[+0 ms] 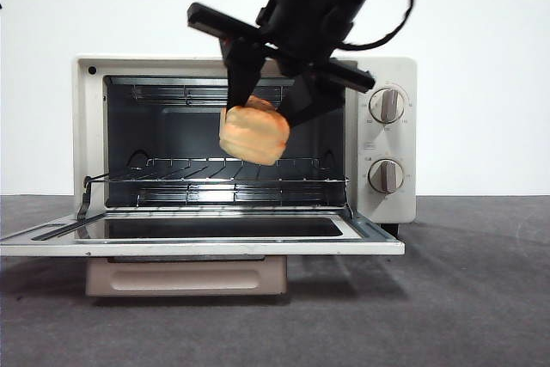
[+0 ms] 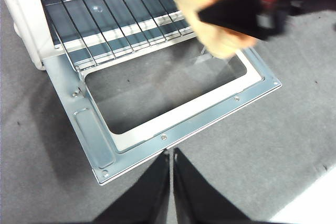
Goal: The left arm flap open the oven, the right arm pick bread and place it into oven, the left arm flap close the oven
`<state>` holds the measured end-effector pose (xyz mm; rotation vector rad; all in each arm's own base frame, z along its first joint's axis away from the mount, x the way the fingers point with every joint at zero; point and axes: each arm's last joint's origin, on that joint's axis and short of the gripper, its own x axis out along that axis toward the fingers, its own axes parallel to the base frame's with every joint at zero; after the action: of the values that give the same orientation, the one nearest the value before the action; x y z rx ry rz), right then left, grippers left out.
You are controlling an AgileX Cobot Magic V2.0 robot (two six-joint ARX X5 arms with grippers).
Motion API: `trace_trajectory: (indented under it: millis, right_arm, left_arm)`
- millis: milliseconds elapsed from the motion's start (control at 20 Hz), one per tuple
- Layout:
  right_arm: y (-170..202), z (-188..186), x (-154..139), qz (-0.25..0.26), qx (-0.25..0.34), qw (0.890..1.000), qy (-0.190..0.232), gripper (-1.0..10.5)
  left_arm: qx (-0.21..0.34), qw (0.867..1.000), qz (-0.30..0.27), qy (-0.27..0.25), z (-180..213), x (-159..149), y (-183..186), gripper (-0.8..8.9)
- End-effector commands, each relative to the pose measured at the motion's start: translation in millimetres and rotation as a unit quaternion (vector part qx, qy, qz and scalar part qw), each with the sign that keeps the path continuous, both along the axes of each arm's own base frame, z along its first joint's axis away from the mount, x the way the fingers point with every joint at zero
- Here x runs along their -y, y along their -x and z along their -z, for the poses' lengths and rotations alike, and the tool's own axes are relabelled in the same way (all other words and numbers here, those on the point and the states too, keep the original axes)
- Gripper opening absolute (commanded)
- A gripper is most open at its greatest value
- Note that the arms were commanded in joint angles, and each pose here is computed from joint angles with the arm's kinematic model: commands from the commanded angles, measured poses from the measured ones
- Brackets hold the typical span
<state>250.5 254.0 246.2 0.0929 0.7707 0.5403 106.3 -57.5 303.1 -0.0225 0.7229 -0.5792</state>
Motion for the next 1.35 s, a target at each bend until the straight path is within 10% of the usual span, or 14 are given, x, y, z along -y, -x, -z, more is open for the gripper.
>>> trace_trajectory:
  millis: [50,500,1350]
  right_arm:
    - [-7.8,1.6,-10.4,0.023,0.021,0.999,-0.01,2.0]
    - [-26.1,18.0,-12.6,0.101,0.054,0.993,-0.007,2.0]
    - [-30.2,24.7,-10.5,0.1,0.041,0.994,0.0,4.4]
  left_arm:
    - [-0.001,1.0,0.003,-0.003,0.0,0.3,0.2,0.16]
    - [-0.013,1.0,0.006,-0.013,2.2,-0.6,2.2,0.16]
    - [-0.013,1.0,0.008,-0.015,2.5,-0.7,2.3,0.16]
